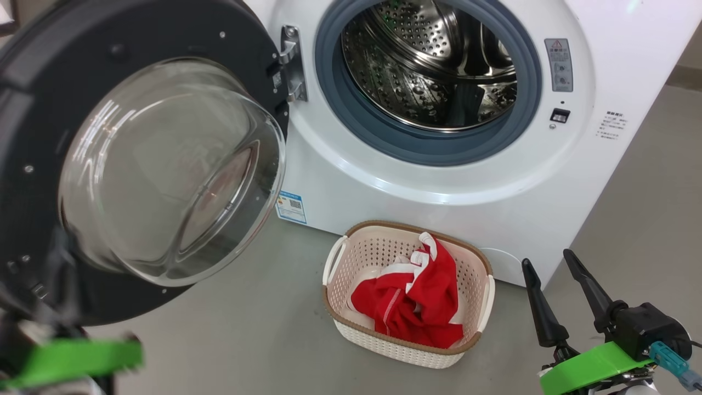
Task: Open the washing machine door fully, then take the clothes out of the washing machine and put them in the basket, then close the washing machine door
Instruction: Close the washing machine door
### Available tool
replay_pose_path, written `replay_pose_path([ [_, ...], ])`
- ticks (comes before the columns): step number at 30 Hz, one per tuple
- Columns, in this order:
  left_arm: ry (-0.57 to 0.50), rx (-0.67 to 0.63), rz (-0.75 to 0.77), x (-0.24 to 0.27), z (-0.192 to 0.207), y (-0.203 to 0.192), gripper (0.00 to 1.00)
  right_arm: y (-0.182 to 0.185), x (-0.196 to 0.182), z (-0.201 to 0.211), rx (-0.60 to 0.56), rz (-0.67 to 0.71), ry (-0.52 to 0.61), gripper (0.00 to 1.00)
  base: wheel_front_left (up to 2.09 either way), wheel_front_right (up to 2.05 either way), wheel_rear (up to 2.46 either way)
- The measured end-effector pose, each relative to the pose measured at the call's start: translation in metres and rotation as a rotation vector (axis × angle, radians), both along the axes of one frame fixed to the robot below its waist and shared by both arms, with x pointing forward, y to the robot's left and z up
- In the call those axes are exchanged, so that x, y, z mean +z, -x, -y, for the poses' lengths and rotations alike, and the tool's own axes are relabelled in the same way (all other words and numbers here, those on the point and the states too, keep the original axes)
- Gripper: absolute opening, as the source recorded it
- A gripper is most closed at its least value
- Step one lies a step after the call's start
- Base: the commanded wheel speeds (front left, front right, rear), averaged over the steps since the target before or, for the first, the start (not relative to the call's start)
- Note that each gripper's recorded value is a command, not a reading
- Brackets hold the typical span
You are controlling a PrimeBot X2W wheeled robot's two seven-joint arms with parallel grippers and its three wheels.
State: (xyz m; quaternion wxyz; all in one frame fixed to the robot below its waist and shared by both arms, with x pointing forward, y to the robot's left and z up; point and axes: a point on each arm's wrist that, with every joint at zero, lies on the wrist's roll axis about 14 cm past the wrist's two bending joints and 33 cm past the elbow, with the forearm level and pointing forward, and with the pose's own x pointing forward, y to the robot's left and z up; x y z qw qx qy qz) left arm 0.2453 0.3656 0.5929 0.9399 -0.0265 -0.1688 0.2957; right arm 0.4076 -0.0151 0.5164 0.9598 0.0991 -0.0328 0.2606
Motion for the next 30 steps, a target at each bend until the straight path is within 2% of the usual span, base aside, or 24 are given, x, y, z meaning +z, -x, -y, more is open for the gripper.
replay_pose_path([
  [3, -0.053, 0.047, 0.097, 0.048, -0.020, -0.005, 0.00, -0.002, -0.005, 0.005, -0.006, -0.008, 0.012, 1.00, 0.00, 0.00, 0.00],
  [8, -0.083, 0.128, 0.234, 0.110, -0.059, -0.009, 0.00, -0.004, -0.013, 0.012, -0.017, -0.025, 0.023, 1.00, 0.00, 0.00, 0.00],
  [13, 0.032, 0.244, 0.264, 0.126, -0.118, -0.008, 0.00, -0.011, -0.013, 0.019, -0.031, -0.020, 0.032, 1.00, 0.00, 0.00, 0.00],
  [16, 0.207, 0.259, 0.223, 0.107, -0.147, -0.018, 0.00, -0.014, -0.016, 0.024, -0.043, -0.023, 0.035, 1.00, 0.00, 0.00, 0.00],
  [22, 0.574, 0.239, 0.147, 0.054, -0.178, -0.034, 0.00, -0.015, -0.021, 0.034, -0.067, -0.038, 0.042, 1.00, 0.00, 0.00, 0.00],
  [25, 0.774, 0.193, 0.133, 0.029, -0.180, -0.041, 0.00, -0.015, -0.024, 0.038, -0.075, -0.044, 0.044, 1.00, 0.00, 0.00, 0.00],
  [28, 1.002, 0.104, 0.182, 0.011, -0.173, -0.051, 0.00, -0.015, -0.025, 0.039, -0.076, -0.047, 0.048, 1.00, 0.00, 0.00, 0.00],
  [30, 1.084, 0.059, 0.182, 0.003, -0.167, -0.057, 0.00, -0.015, -0.026, 0.040, -0.076, -0.047, 0.051, 1.00, 0.00, 0.00, 0.00],
])
